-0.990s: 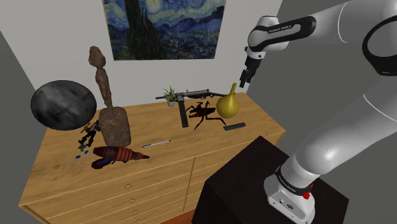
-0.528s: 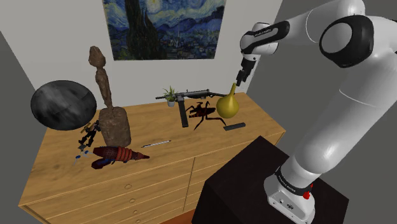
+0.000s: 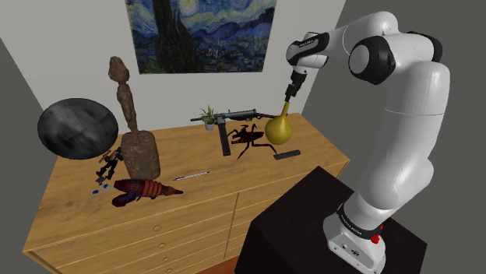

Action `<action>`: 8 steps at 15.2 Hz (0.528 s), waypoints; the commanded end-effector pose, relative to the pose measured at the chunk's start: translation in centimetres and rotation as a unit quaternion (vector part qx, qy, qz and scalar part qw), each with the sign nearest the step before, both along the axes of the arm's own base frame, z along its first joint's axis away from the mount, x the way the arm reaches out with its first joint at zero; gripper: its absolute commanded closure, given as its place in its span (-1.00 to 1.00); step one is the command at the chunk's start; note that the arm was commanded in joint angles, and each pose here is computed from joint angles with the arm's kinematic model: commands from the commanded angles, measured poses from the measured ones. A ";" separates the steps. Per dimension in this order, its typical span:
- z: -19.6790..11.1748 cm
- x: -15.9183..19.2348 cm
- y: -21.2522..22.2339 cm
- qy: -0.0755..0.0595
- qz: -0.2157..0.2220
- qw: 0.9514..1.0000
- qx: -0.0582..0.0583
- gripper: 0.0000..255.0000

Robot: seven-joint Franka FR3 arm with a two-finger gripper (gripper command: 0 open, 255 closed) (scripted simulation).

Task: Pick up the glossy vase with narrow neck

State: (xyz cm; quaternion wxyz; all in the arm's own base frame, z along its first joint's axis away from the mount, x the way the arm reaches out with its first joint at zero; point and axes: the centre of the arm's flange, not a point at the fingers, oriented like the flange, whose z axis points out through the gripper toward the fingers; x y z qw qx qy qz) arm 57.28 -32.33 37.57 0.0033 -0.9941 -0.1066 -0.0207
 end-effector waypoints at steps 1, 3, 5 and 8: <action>-1.5 1.7 -1.7 -0.005 0.004 1.000 0.000 -1.00; -2.1 1.7 -1.8 -0.005 0.004 1.000 0.000 -1.00; -3.1 1.7 -1.8 -0.005 0.004 1.000 0.000 -1.00; -4.7 1.7 -1.8 -0.005 0.004 1.000 0.000 -1.00</action>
